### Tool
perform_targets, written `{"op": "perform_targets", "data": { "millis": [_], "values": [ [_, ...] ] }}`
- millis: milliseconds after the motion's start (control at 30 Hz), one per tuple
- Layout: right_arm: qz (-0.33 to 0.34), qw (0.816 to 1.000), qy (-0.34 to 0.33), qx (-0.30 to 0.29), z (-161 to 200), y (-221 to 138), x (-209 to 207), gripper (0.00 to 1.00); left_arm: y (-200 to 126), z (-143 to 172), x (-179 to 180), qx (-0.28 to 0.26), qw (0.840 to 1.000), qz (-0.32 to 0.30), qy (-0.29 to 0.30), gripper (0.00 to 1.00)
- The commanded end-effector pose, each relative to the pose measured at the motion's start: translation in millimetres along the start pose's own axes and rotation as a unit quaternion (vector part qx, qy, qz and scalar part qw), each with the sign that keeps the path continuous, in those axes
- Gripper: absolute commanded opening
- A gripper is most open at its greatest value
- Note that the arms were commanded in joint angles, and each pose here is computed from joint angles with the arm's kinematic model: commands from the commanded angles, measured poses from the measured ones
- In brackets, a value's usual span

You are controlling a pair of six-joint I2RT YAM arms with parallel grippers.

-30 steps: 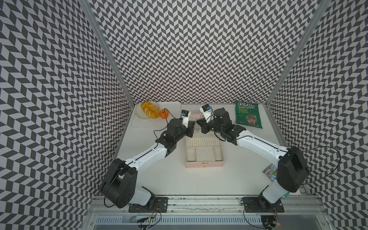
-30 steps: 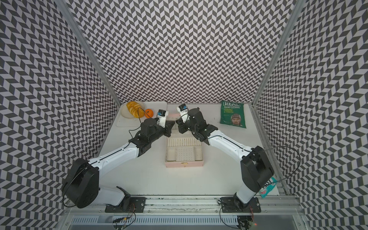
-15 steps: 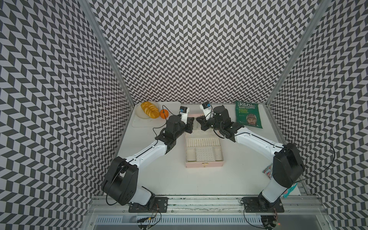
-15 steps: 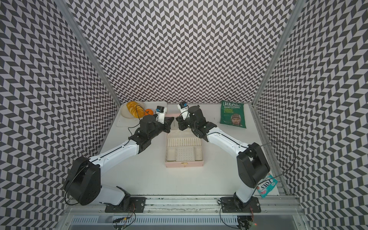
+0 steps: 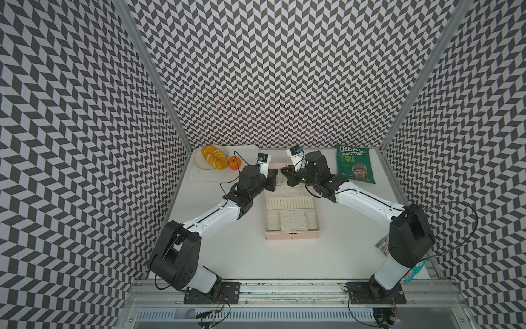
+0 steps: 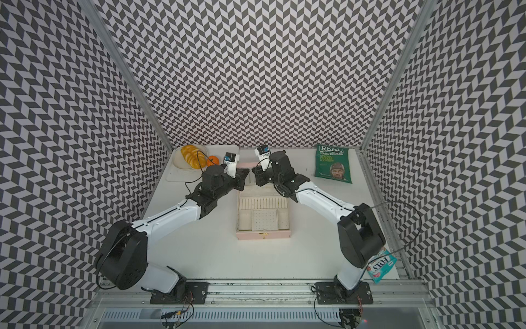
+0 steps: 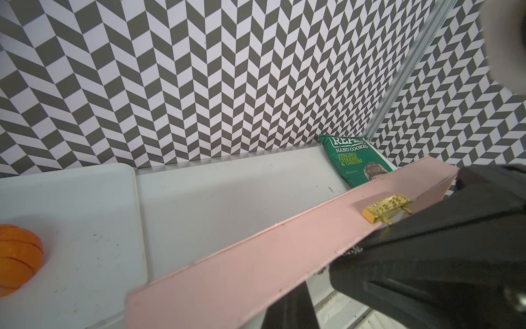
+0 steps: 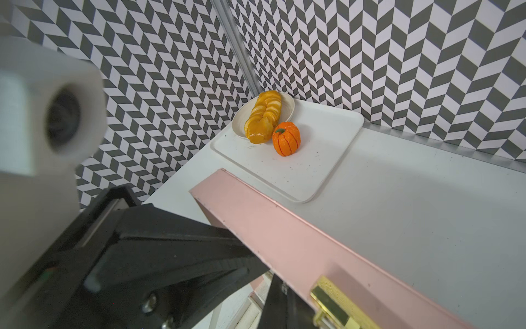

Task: Put jewelry chain into jewelry box
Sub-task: Hang the necklace on the jewelry box clasp.

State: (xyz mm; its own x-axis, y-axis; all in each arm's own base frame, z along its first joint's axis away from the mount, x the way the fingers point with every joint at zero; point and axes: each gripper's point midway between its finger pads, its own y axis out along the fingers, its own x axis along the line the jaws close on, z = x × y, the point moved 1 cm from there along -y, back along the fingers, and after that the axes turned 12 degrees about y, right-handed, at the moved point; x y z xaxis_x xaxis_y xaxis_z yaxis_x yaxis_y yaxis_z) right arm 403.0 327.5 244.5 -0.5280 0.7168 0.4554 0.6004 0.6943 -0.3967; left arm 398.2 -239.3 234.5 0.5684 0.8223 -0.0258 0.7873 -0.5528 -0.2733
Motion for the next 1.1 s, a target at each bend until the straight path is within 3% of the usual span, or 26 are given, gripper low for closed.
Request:
{"op": "perform_targets", "data": {
  "millis": [0, 467, 1067],
  "values": [
    [-0.01, 0.999, 0.001, -0.047, -26.3, -2.6, 5.0, 0.0, -6.3, -28.7, 2.8, -0.033, 0.999, -0.006, -0.004, 0.0],
    [-0.004, 0.998, 0.02, -0.067, -31.9, -4.0, 2.3, 0.0, -11.9, -39.3, 6.1, -0.048, 0.999, -0.017, -0.011, 0.0],
    [0.017, 0.999, 0.034, -0.039, -7.1, 9.0, -14.3, 0.0, 3.6, -1.7, 2.0, 0.005, 1.0, -0.002, -0.021, 0.0]
  ]
}}
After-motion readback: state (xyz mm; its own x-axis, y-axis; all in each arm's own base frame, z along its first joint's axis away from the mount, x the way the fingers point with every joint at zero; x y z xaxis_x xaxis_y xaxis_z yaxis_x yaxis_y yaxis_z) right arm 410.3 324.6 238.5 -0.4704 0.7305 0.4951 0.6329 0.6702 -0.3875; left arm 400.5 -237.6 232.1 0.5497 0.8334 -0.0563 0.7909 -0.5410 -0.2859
